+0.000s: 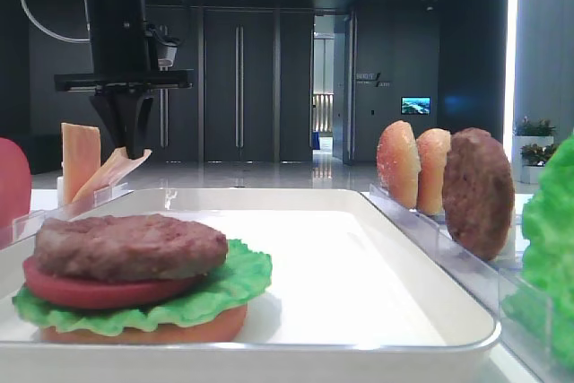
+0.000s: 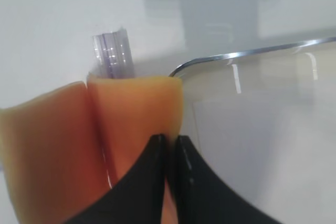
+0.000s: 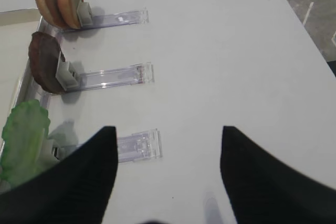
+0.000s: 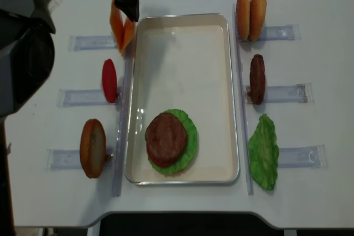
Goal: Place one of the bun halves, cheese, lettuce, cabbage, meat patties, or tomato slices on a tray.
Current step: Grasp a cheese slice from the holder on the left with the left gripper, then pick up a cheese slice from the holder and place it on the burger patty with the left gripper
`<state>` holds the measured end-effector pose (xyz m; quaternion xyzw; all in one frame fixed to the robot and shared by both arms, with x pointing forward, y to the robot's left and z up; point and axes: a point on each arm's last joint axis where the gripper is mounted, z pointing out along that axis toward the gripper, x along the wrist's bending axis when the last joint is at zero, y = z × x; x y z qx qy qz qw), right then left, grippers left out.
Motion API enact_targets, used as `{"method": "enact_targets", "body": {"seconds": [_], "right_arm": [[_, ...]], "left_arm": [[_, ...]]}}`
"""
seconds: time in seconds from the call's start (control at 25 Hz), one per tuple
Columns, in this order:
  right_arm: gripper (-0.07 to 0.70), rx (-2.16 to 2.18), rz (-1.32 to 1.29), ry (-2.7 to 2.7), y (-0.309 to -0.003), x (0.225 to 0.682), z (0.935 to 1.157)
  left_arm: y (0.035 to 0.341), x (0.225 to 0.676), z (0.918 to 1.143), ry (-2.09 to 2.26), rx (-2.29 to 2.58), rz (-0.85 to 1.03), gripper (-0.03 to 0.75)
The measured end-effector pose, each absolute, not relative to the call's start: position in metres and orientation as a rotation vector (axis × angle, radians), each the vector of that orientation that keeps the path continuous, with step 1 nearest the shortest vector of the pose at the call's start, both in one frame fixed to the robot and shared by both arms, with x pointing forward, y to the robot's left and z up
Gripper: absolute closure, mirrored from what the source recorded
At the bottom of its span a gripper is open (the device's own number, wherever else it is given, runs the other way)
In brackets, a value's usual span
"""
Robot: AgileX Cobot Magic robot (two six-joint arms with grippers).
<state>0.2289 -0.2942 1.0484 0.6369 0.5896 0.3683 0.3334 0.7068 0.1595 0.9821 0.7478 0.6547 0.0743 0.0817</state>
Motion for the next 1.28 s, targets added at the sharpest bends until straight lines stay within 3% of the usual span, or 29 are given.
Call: {"method": "enact_targets", "body": {"seconds": [0.68, 1.28], "right_arm": [[0.218, 1.663, 0.962, 1.539, -0.294, 0.229, 1.048], [0.218, 1.663, 0.962, 1.539, -0.294, 0.229, 1.048]], "left_arm": [[0.16, 0.705, 0.989, 1.948, 2.222, 0.189, 0.698], [0.147, 0.69, 1.031, 1.831, 2.115, 0.04, 0.699]]}}
